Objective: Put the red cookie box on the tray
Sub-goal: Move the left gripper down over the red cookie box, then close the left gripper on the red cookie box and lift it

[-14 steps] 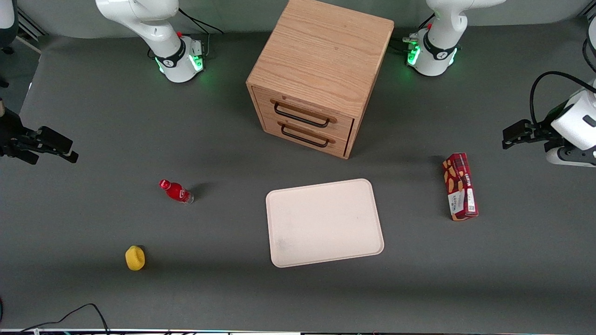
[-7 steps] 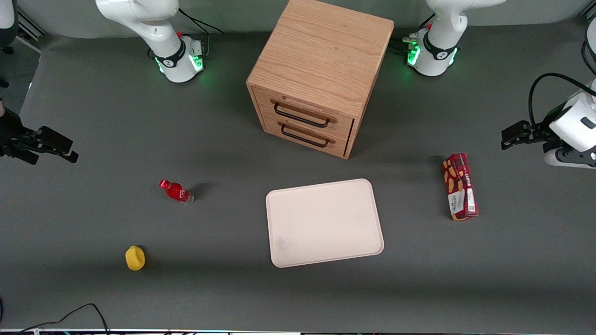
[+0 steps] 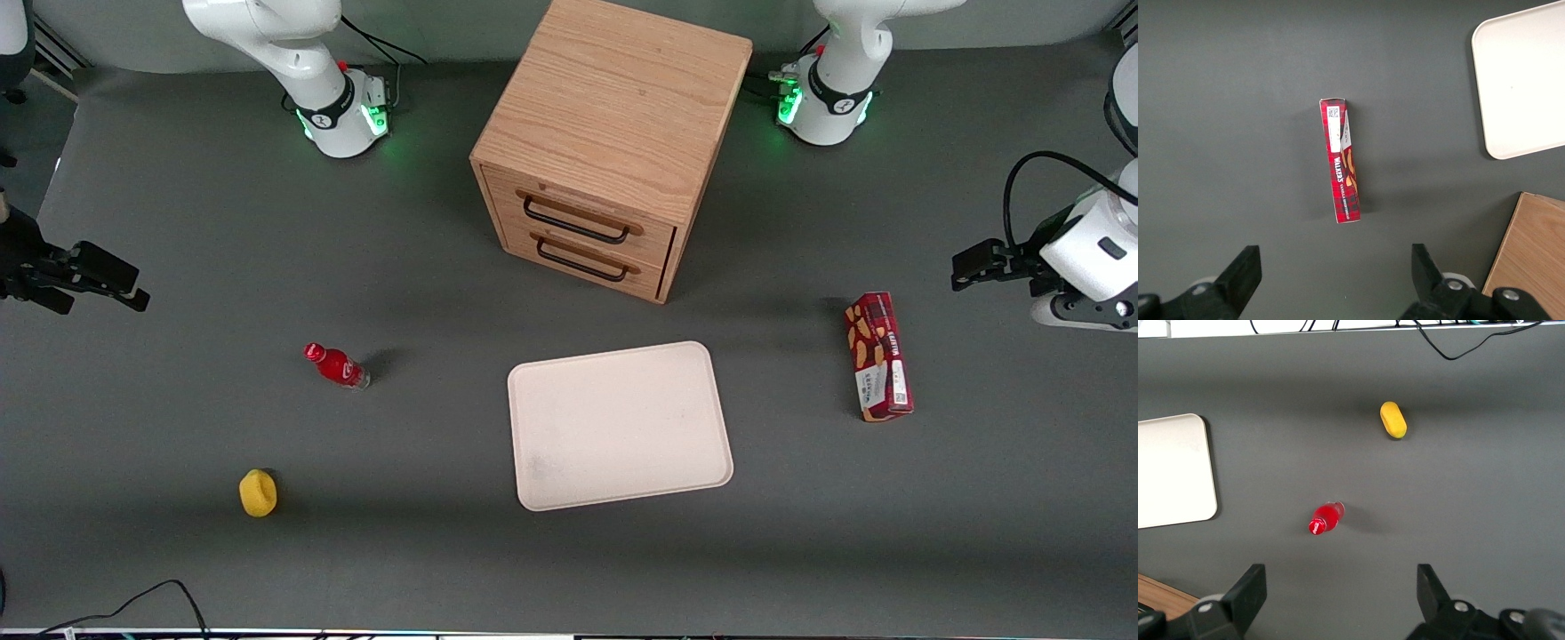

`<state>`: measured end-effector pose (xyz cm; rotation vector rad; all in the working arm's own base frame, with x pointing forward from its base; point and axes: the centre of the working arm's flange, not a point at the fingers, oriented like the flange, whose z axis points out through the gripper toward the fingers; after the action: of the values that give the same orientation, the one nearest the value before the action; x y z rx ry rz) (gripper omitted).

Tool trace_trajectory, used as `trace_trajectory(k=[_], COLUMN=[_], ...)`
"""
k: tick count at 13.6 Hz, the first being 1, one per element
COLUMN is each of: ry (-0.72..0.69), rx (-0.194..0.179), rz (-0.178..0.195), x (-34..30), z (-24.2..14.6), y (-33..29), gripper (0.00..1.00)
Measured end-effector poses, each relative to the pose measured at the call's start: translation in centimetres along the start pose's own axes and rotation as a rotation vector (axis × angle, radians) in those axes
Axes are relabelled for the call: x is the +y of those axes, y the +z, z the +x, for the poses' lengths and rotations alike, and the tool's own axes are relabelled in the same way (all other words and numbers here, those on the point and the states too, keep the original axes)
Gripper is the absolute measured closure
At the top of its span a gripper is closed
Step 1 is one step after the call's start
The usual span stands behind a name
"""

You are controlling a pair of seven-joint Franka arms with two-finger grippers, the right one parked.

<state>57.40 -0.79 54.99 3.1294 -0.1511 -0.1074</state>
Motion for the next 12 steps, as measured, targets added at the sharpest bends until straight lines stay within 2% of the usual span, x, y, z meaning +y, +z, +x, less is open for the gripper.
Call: trace_trajectory(k=[3, 6, 9, 12], ry=[-0.002, -0.007, -0.02, -0.026], rx=[-0.026, -0.076, -0.077, -0.101], rz=[-0.004, -0.013, -0.033, -0.046], x=[-0.2, -0.7, -1.4, -1.7], z=[0.5, 2.0, 4.4, 6.0], y=[1.4, 5.2, 12.3, 19.5], gripper=[0.0, 0.0, 0.0, 0.0])
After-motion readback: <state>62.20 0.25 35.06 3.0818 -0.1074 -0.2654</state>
